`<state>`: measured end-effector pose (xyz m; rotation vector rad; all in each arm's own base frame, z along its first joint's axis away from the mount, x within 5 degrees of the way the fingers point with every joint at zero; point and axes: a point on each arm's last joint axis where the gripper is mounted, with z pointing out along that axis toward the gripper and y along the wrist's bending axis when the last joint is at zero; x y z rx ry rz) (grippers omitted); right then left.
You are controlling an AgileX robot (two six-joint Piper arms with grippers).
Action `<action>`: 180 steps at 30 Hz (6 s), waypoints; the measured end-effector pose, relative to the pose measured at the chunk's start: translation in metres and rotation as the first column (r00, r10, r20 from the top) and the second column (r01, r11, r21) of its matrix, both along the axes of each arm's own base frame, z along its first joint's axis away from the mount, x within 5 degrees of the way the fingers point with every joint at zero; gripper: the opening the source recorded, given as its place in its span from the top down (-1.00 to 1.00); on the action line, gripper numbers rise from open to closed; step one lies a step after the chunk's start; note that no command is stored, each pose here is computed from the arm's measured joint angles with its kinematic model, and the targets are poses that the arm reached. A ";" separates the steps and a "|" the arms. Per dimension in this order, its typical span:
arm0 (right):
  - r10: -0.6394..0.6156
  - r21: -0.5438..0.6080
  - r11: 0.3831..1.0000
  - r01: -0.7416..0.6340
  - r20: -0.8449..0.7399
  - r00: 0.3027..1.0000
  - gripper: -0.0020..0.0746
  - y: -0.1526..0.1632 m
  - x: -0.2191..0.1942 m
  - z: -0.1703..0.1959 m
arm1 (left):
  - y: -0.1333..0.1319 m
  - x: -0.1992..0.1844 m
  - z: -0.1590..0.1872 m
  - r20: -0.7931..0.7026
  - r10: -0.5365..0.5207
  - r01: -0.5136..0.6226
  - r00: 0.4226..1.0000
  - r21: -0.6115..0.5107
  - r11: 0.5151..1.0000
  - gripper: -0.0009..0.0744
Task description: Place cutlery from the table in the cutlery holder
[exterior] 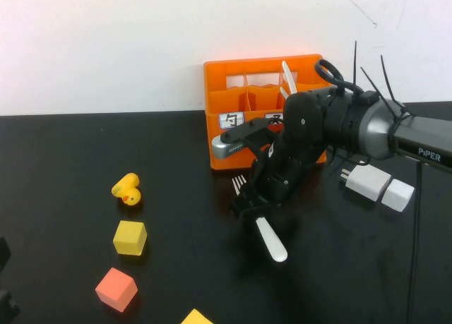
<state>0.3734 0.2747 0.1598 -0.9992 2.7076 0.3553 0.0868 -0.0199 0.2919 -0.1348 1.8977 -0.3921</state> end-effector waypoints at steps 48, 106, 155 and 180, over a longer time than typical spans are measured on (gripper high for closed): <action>-0.291 0.425 0.896 -0.125 0.776 0.559 0.66 0.007 0.033 0.147 | 0.000 0.000 0.000 0.000 0.000 0.000 1.000 0.000 1.000 0.98; -0.422 0.492 0.870 0.002 0.744 0.517 -0.04 -0.035 0.025 0.111 | 0.000 0.000 0.000 0.005 0.000 0.000 1.000 0.009 1.000 0.98; 0.023 0.121 0.975 -0.188 0.783 0.622 0.95 -0.236 -0.319 0.091 | 0.012 -0.021 -0.023 0.161 -0.037 0.036 0.986 0.009 0.999 0.98; 0.041 0.116 0.975 -0.188 0.739 0.673 0.95 -0.237 -0.322 0.085 | 0.016 -0.022 -0.046 0.164 -0.005 0.003 0.986 0.014 1.000 0.98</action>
